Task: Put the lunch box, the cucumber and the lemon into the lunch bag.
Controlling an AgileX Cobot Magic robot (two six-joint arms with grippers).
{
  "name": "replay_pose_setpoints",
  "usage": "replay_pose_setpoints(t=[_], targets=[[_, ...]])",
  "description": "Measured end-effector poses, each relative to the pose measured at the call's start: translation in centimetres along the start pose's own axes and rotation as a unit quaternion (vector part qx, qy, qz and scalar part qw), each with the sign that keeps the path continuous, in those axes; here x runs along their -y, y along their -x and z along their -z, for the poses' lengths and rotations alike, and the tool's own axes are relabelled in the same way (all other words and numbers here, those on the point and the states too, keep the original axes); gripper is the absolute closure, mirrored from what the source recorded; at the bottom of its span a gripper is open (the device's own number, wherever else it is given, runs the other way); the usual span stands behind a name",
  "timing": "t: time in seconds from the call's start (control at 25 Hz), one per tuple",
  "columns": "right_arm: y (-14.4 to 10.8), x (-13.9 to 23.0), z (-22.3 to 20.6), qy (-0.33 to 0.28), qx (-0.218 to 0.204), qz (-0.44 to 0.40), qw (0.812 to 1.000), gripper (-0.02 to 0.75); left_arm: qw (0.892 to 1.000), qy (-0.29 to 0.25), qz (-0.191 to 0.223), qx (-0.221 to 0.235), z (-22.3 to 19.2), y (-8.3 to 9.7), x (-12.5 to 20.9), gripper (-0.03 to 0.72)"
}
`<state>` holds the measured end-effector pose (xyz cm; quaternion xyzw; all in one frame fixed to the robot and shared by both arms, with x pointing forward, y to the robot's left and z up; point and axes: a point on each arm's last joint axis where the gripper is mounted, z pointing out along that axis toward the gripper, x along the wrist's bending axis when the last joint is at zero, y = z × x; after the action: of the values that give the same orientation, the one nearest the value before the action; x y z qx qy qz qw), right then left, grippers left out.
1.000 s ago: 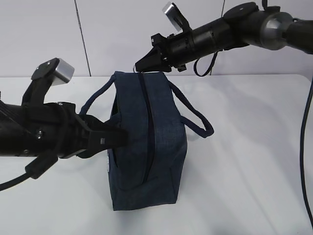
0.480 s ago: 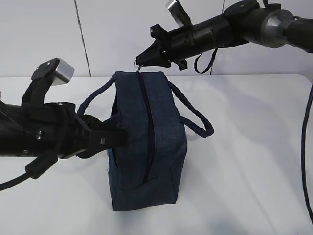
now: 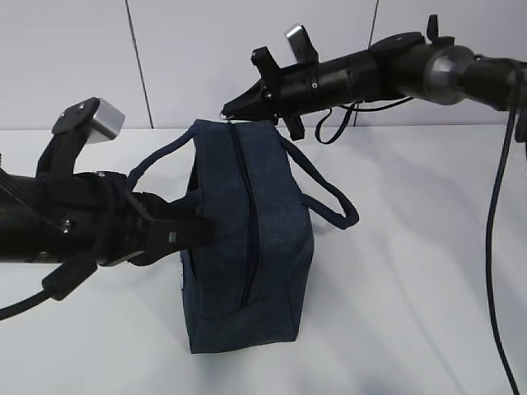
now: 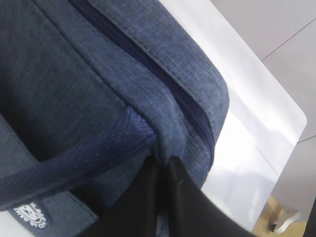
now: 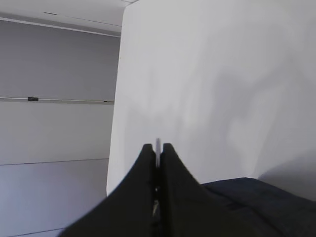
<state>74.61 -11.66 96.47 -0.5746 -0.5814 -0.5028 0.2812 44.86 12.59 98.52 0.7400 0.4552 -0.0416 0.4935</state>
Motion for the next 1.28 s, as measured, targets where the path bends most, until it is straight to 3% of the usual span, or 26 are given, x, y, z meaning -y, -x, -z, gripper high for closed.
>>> replay_pose_setpoints(t=[0.44,1.12,1.28], targets=[[0.6,0.1,-0.3,-0.003,-0.007,0.014,1.0,0.751,1.0,0.0,0.0,-0.002,0.0,0.0,0.0,0.687],[1.6,0.5,1.4,-0.064,0.005,0.079,0.995,0.751,0.999,0.005,0.001,-0.054,0.1,-1.0,-0.1,0.687],[1.4,0.6,1.7,-0.078,0.03,0.107,0.991,0.751,0.997,0.007,0.001,-0.079,0.1,-1.4,-0.1,0.685]])
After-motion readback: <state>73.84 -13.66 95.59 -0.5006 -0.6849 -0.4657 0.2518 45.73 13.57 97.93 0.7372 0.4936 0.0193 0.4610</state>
